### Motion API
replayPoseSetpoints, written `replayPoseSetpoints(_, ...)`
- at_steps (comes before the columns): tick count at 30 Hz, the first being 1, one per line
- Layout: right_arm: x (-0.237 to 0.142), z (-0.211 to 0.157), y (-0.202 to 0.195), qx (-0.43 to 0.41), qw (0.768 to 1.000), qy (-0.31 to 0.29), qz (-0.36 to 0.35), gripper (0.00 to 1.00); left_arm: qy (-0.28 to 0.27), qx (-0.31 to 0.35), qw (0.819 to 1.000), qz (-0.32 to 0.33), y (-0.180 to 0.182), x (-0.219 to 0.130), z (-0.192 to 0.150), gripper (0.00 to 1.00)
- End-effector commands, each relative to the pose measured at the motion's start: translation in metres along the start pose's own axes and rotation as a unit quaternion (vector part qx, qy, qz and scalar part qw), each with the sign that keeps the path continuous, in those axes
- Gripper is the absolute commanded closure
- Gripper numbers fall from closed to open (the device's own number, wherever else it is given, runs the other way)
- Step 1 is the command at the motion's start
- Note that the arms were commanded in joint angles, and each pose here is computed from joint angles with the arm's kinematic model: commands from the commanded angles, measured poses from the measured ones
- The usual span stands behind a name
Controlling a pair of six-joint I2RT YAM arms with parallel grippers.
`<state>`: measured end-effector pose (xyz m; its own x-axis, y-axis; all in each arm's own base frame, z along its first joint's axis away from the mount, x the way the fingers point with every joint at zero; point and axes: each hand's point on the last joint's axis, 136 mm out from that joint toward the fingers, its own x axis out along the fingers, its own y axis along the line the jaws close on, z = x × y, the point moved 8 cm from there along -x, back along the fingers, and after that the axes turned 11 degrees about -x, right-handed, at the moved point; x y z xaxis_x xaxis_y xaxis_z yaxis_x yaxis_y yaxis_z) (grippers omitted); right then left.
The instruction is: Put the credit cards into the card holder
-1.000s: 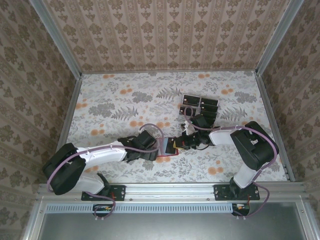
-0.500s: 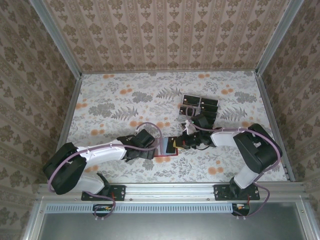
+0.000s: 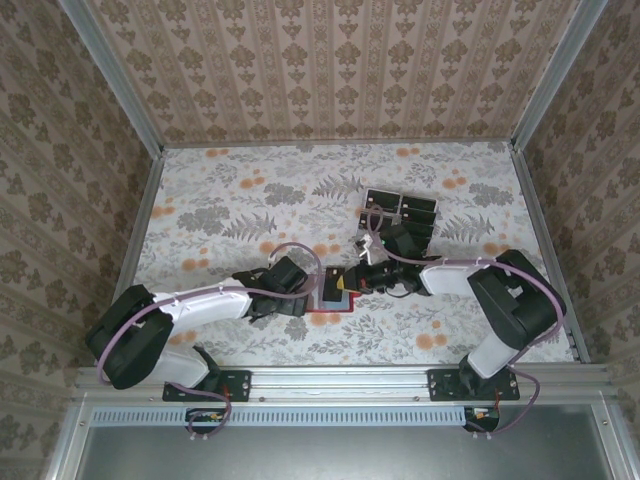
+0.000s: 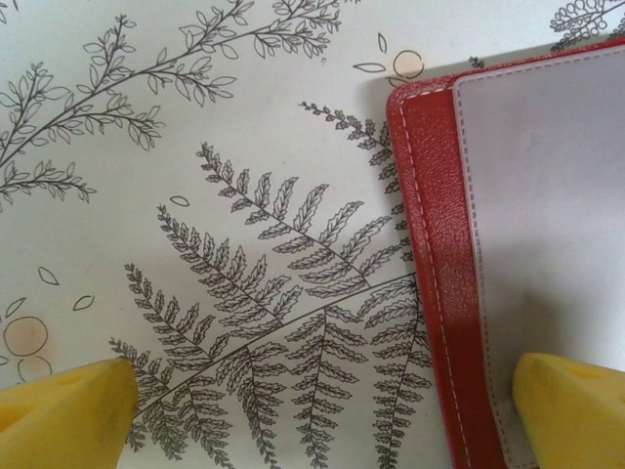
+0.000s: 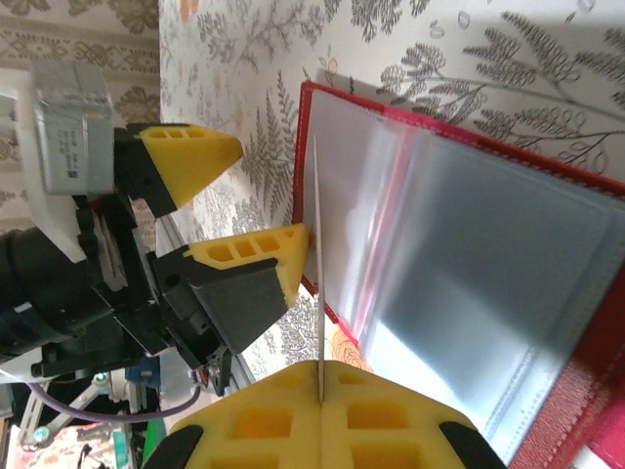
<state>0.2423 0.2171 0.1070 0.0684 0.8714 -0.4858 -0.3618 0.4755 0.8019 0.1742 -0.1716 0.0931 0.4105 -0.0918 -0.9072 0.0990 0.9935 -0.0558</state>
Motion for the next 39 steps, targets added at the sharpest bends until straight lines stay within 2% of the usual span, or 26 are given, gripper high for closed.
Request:
replayPoseSetpoints(1, 0.011, 0.004, 0.008, -0.02, 0.999, 0.007, 0.031, 1.0, 0.018, 0.005, 0.999, 0.045, 0.012, 0.004, -0.006, 0.0)
replayPoseSetpoints(14, 0.023, -0.004, -0.009, -0.003, 0.999, 0.016, 0.031, 1.0, 0.021, 0.006, 0.999, 0.05, 0.014, 0.006, -0.007, 0.0)
replayPoseSetpoints(39, 0.023, -0.014, -0.027, 0.017, 0.999, 0.021, 0.019, 1.0, 0.022, 0.007, 0.999, 0.05, 0.014, 0.006, -0.008, 0.0)
